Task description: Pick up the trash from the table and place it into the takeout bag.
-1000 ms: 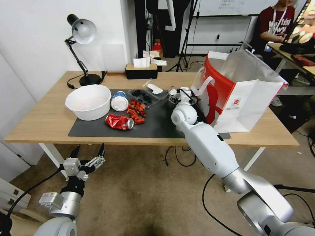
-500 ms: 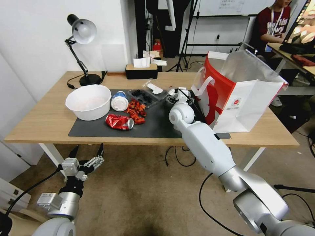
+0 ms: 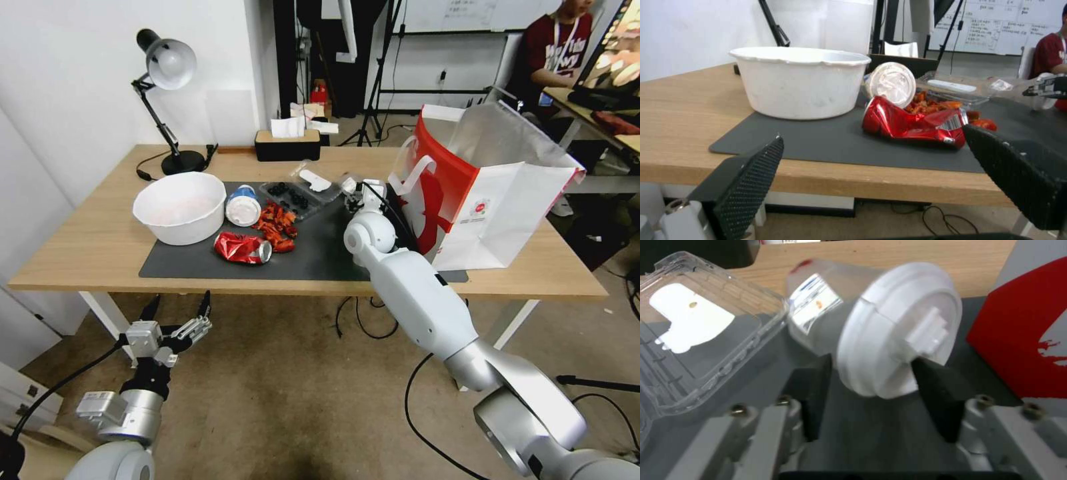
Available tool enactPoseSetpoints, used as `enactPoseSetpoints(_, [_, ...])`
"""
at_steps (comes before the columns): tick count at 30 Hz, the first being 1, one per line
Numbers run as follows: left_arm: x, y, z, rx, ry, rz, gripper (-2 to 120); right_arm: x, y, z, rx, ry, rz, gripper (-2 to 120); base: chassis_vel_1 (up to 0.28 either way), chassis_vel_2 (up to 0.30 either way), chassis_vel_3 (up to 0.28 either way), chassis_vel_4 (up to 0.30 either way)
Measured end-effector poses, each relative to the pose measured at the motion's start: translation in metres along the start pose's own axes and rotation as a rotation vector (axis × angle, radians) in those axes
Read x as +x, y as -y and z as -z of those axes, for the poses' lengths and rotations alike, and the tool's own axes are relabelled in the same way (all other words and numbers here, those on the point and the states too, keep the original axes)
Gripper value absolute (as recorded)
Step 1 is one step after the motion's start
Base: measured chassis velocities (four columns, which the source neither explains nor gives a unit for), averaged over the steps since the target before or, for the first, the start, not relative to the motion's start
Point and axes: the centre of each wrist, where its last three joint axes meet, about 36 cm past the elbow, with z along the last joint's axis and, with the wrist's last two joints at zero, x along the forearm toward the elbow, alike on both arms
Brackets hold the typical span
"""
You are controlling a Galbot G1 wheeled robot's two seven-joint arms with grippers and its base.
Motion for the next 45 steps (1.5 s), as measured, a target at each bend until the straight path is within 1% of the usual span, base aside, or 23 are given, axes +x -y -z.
enactPoseSetpoints(1, [0.0,0.0,0.0,0.0,0.001,0.0,100,0.0,0.0,0.0,0.0,0.001,0.0,44,0.0,0.0,0.0,0.0])
enactPoseSetpoints(2, [0.0,0.0,0.0,0.0,0.001,0.0,100,0.0,0.0,0.0,0.0,0.001,0.0,44,0.0,0.0,0.0,0.0])
enactPoseSetpoints(4, [0.0,0.0,0.002,0.0,0.005,-0.001,100,0.001,0.0,0.0,-0.003,0.004,0.001,33,0.0,0.0,0.0,0.0])
enactPoseSetpoints(6, [0.0,0.0,0.002,0.0,0.006,-0.001,100,0.001,-0.001,0.0,-0.004,0.005,0.002,32,0.0,0.0,0.0,0.0])
enactPoseSetpoints(7, [0.0,0.0,0.003,-0.001,0.006,-0.001,100,0.002,-0.001,0.0,-0.007,0.008,0.003,23,0.0,0.0,0.0,0.0])
enactPoseSetpoints(8, [0.0,-0.001,0.003,-0.001,0.007,-0.001,100,0.002,-0.002,0.0,-0.008,0.01,0.003,18,0.0,0.0,0.0,0.0])
enactPoseSetpoints(9, [0.0,-0.001,0.003,-0.001,0.007,-0.001,100,0.002,-0.002,0.0,-0.009,0.011,0.003,17,0.0,0.0,0.0,0.0])
enactPoseSetpoints(10, [0.001,-0.001,0.003,-0.001,0.007,-0.001,100,0.003,-0.002,-0.001,-0.011,0.013,0.003,13,0.0,0.0,0.0,0.0])
enactPoseSetpoints(11, [0.001,-0.001,0.003,-0.001,0.007,-0.001,100,0.003,-0.002,-0.001,-0.011,0.013,0.003,13,0.0,0.0,0.0,0.0])
enactPoseSetpoints(13, [0.001,0.0,0.003,0.0,0.007,-0.001,100,0.003,-0.001,-0.002,-0.013,0.017,0.004,7,0.0,0.0,0.0,0.0])
enactPoseSetpoints(25, [0.0,0.002,0.003,0.003,0.009,-0.002,100,0.005,0.002,-0.003,-0.014,0.026,0.009,6,0.0,0.0,0.0,0.0])
enactPoseSetpoints(34, [0.0,0.001,0.003,0.002,0.009,0.0,100,0.013,0.0,0.0,-0.024,0.06,0.027,6,0.0,0.0,0.0,0.0])
enactPoseSetpoints(37, [0.001,0.001,0.003,0.001,0.008,0.002,100,0.017,0.007,0.002,-0.014,0.118,0.011,6,0.0,0.0,0.0,0.0])
enactPoseSetpoints(42, [0.0,0.001,0.003,0.0,0.009,0.001,100,0.023,0.016,0.007,-0.009,0.164,-0.003,6,0.0,0.0,0.0,0.0])
enactPoseSetpoints(45, [0.0,0.001,0.003,0.0,0.01,0.001,100,0.028,0.028,0.015,-0.007,0.21,-0.025,6,0.0,0.0,0.0,0.0])
